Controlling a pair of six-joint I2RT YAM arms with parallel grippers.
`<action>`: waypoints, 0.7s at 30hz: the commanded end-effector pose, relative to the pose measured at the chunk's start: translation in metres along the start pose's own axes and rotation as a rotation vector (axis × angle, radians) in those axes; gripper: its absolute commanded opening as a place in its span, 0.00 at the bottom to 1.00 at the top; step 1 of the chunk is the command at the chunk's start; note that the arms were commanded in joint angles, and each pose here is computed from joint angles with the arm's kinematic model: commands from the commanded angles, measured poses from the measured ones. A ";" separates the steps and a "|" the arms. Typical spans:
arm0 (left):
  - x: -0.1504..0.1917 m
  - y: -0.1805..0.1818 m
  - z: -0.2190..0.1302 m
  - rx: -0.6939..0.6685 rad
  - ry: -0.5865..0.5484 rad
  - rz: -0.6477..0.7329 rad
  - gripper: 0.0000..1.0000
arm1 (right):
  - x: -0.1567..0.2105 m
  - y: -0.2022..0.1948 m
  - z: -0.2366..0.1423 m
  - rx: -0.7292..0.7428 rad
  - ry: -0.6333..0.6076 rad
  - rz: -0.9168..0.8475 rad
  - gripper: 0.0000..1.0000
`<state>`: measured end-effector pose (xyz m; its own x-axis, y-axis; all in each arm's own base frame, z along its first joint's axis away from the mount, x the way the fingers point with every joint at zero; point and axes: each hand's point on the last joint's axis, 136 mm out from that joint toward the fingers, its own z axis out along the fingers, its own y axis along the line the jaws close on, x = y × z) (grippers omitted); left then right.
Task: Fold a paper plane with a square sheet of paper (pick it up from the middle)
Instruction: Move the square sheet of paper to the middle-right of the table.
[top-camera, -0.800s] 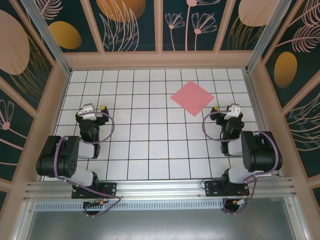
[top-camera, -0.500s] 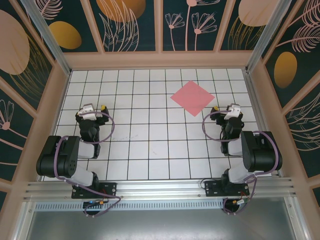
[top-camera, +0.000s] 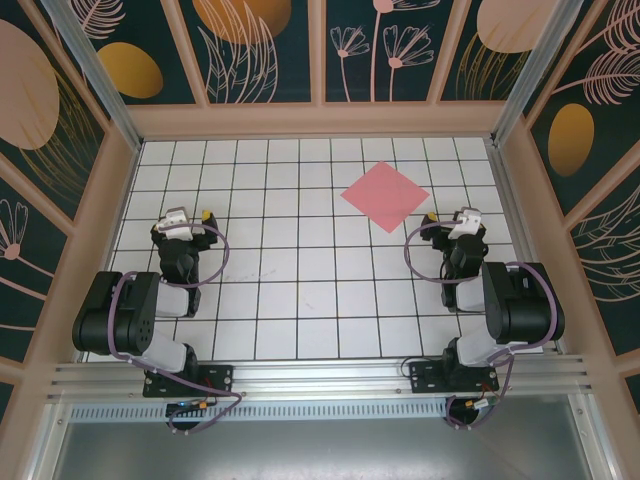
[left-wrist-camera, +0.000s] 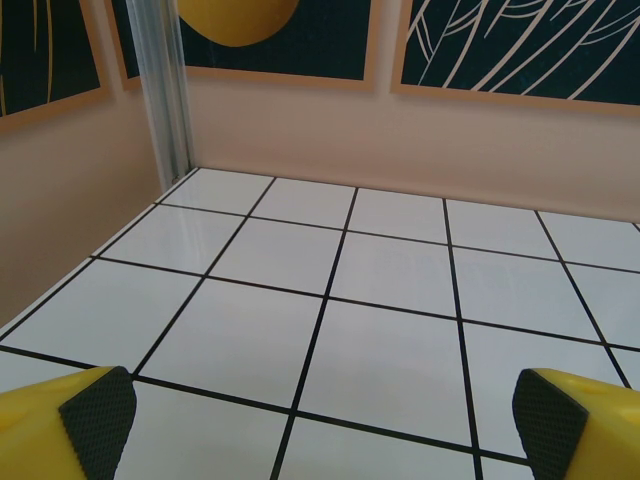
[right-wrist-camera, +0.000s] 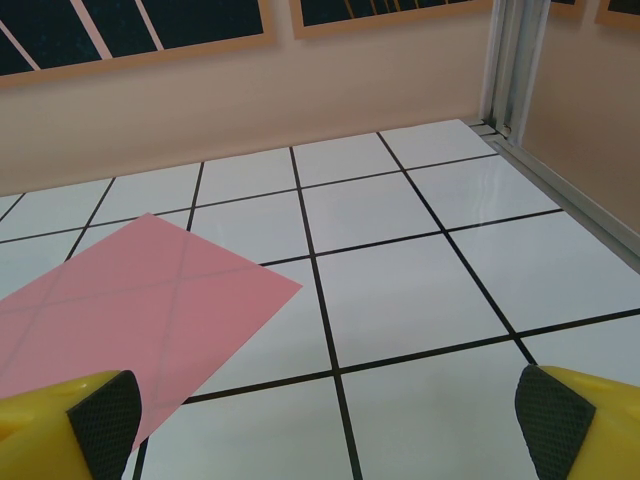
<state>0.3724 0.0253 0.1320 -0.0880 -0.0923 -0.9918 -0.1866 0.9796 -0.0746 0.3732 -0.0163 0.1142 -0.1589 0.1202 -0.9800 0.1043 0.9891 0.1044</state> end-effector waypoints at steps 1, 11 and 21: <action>-0.008 -0.001 -0.001 0.010 -0.033 0.009 0.98 | -0.010 -0.002 0.000 0.001 -0.041 0.008 0.99; -0.051 0.010 0.012 -0.103 0.049 -0.095 0.99 | -0.087 0.021 0.010 0.013 0.034 0.150 0.99; -0.080 -0.024 0.026 0.017 0.203 -0.293 0.99 | -0.039 0.070 0.086 -0.015 0.523 0.343 0.99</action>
<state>0.4075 0.0276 0.2256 -0.1115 -0.3330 -0.9363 -0.2457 0.9222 -0.2987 0.4813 0.0148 0.2134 -0.3354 0.4009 -0.8525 0.1640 0.9160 0.3662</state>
